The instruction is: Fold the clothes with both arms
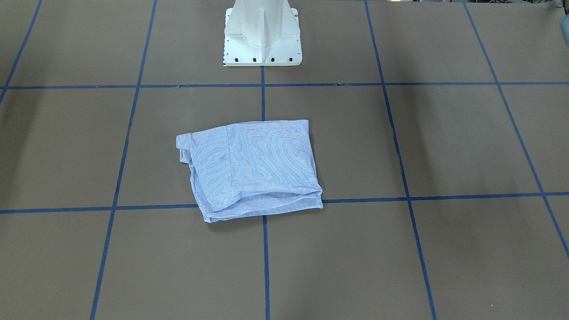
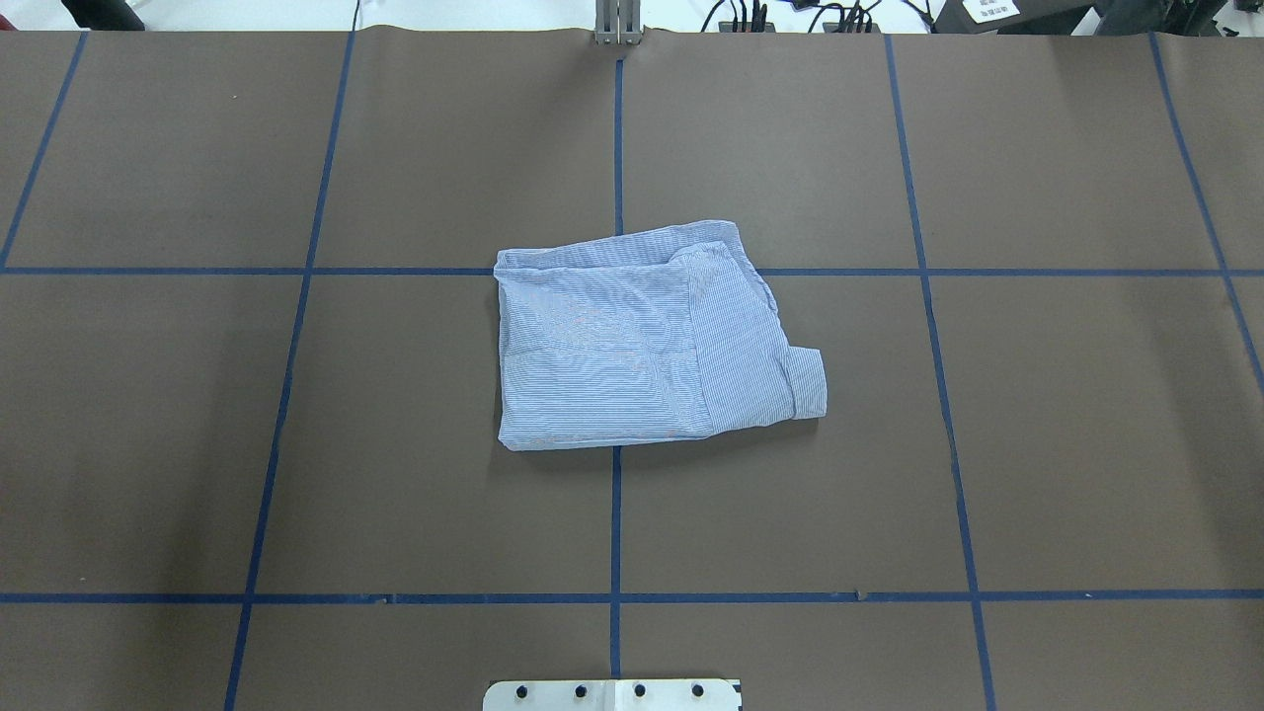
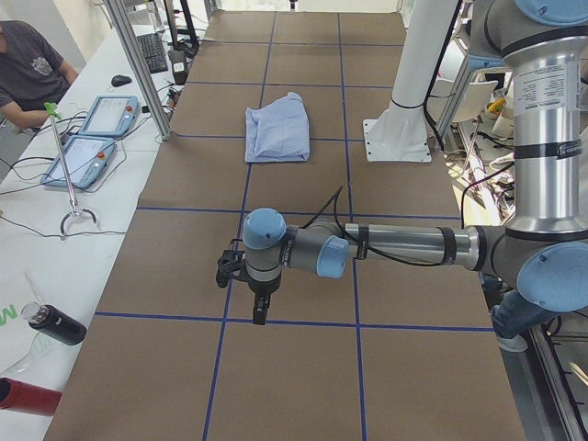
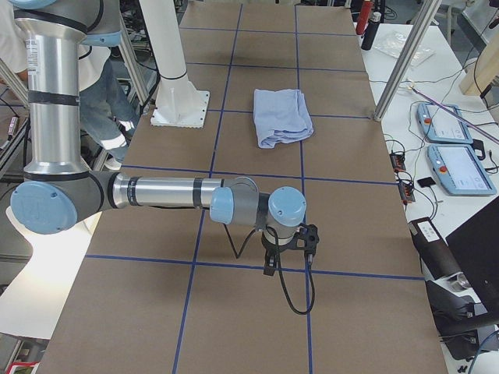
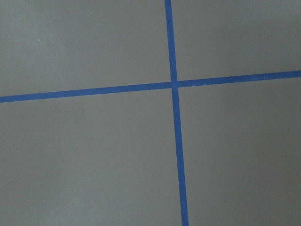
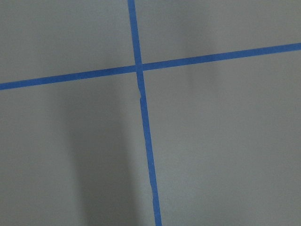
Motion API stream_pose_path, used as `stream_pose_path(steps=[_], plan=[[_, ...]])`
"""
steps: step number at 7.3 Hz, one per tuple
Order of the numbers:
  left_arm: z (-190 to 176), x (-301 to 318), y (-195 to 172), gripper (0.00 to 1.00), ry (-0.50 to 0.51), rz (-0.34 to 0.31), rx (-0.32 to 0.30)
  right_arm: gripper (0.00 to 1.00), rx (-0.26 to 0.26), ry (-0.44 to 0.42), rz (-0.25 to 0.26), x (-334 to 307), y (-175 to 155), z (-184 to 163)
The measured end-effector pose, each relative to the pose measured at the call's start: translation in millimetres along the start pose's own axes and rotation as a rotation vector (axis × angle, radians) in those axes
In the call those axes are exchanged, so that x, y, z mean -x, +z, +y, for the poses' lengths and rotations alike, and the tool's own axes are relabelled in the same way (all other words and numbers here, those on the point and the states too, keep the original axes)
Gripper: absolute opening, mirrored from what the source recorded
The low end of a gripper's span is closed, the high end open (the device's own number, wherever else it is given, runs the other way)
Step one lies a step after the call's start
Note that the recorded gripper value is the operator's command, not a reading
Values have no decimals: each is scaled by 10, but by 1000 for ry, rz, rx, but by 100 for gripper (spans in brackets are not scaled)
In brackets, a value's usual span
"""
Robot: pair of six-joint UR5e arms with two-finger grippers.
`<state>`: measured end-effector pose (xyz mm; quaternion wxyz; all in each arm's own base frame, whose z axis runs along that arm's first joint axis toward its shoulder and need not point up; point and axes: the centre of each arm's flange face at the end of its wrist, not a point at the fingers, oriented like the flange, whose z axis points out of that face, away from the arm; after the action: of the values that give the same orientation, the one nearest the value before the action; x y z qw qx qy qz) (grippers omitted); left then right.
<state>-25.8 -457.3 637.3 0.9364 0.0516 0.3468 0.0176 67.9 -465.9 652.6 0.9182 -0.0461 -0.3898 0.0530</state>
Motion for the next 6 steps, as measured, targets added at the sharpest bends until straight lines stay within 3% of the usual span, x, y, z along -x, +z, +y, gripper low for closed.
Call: stream_pose_path(steps=[6], plan=[[-3,-9,-25,100,-26,-3,31,100,-7,-7,3,34,-34,-35]])
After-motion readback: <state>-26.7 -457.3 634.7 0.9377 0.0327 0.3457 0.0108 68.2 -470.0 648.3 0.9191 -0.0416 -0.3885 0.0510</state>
